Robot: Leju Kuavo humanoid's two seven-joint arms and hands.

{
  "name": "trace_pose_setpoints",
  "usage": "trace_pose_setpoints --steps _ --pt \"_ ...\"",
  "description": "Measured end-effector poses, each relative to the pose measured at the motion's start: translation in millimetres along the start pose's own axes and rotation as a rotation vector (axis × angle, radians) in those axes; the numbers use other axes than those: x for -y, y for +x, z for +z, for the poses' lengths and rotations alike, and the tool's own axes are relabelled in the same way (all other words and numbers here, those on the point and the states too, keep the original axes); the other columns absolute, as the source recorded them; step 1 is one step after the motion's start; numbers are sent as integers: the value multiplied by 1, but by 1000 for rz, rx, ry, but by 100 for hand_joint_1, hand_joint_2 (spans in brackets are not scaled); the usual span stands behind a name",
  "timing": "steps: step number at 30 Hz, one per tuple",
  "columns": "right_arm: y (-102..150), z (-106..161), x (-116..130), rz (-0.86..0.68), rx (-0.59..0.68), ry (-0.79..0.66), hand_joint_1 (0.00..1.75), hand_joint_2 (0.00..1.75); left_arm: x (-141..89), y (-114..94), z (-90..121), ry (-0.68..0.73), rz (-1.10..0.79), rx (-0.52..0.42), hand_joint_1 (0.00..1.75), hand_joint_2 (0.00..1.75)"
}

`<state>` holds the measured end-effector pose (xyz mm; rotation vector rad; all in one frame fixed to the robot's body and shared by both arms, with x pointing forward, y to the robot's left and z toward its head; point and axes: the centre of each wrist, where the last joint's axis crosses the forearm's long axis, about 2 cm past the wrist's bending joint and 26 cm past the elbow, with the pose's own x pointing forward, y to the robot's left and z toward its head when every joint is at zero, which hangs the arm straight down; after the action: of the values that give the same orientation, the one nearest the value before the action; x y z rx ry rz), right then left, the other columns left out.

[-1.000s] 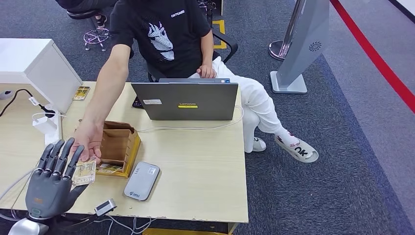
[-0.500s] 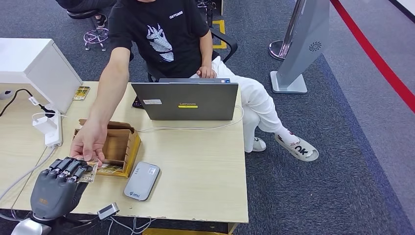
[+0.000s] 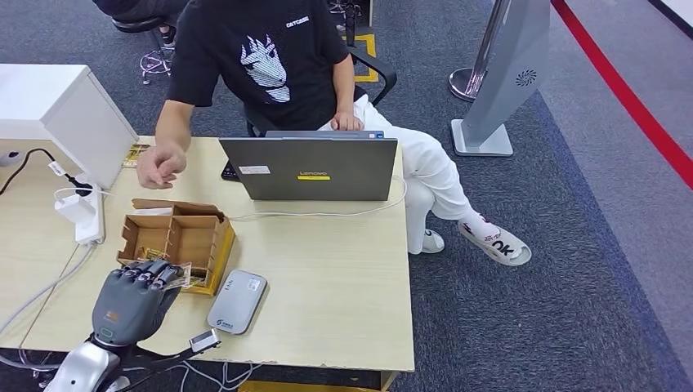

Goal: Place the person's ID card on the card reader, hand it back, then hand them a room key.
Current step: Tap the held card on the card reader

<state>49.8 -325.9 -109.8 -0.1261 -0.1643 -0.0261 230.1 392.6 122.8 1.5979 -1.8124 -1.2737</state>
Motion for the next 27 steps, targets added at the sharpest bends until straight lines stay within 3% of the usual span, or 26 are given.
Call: trace_pose_setpoints --steps 13,27 --pt "1 0 0 24 2 5 0 175 41 12 -8 -124 56 15 175 175" --pt "2 0 0 48 5 13 0 175 59 64 -9 -193 144 172 175 175"
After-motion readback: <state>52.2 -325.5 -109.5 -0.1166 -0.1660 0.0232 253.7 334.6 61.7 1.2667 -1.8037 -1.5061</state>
